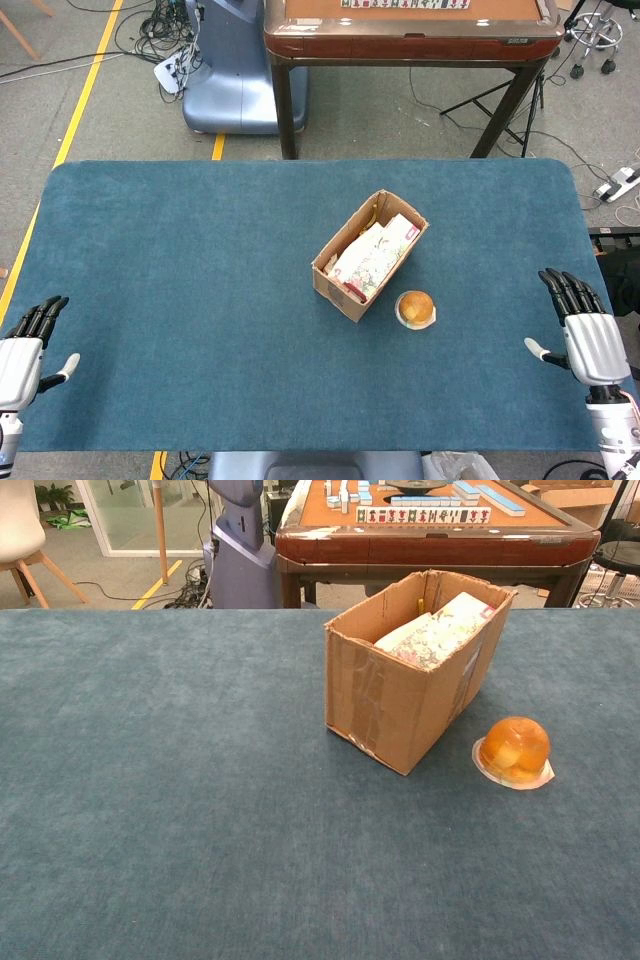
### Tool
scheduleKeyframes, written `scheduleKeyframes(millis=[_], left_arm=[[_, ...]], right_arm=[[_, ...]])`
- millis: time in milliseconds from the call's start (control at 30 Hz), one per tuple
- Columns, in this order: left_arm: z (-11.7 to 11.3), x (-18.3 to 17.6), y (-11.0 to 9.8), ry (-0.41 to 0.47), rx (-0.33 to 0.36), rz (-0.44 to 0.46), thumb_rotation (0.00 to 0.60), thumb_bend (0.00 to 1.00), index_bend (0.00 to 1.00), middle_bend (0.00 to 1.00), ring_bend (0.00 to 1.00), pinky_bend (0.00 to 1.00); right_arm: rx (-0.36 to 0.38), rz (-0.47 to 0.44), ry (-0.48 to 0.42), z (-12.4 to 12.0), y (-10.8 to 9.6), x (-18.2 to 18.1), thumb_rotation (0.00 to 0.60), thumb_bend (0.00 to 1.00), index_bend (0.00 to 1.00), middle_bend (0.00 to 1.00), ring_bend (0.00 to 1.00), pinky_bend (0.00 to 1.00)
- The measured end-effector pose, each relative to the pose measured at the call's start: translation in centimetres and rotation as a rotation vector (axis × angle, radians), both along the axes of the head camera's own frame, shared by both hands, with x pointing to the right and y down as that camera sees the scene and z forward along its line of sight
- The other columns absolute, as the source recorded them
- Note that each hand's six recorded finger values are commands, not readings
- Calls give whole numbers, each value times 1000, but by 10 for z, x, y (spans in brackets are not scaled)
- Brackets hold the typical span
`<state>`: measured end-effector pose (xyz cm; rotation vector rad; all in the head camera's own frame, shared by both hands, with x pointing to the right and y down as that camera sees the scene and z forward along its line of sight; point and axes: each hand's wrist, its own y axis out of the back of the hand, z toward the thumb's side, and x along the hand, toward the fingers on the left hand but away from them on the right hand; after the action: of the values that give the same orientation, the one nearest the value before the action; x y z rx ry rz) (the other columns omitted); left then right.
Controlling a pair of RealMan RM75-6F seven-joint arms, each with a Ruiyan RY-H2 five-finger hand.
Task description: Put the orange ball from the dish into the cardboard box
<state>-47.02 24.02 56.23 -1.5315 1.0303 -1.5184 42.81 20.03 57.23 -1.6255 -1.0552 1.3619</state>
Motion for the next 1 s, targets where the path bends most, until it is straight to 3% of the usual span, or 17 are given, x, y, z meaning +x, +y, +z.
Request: scheduleKeyframes(millis=[467, 700, 1000], left_arm=[[-3, -4, 1, 1, 11, -18, 600, 246, 114, 125, 150, 417], [-8, -4, 1, 6, 26, -17, 600, 246, 114, 127, 150, 417], [-15, -7, 1, 7, 49, -33, 600, 246, 114, 127, 150, 417]], right_arm=[[-20, -46, 21, 12, -7, -13, 600, 0, 148, 202, 105, 194], [-58, -134, 79, 27, -29, -33, 600, 0, 190, 237, 133, 225], [-178, -248, 155, 60, -60, -69, 600, 0, 219, 244, 140, 231]])
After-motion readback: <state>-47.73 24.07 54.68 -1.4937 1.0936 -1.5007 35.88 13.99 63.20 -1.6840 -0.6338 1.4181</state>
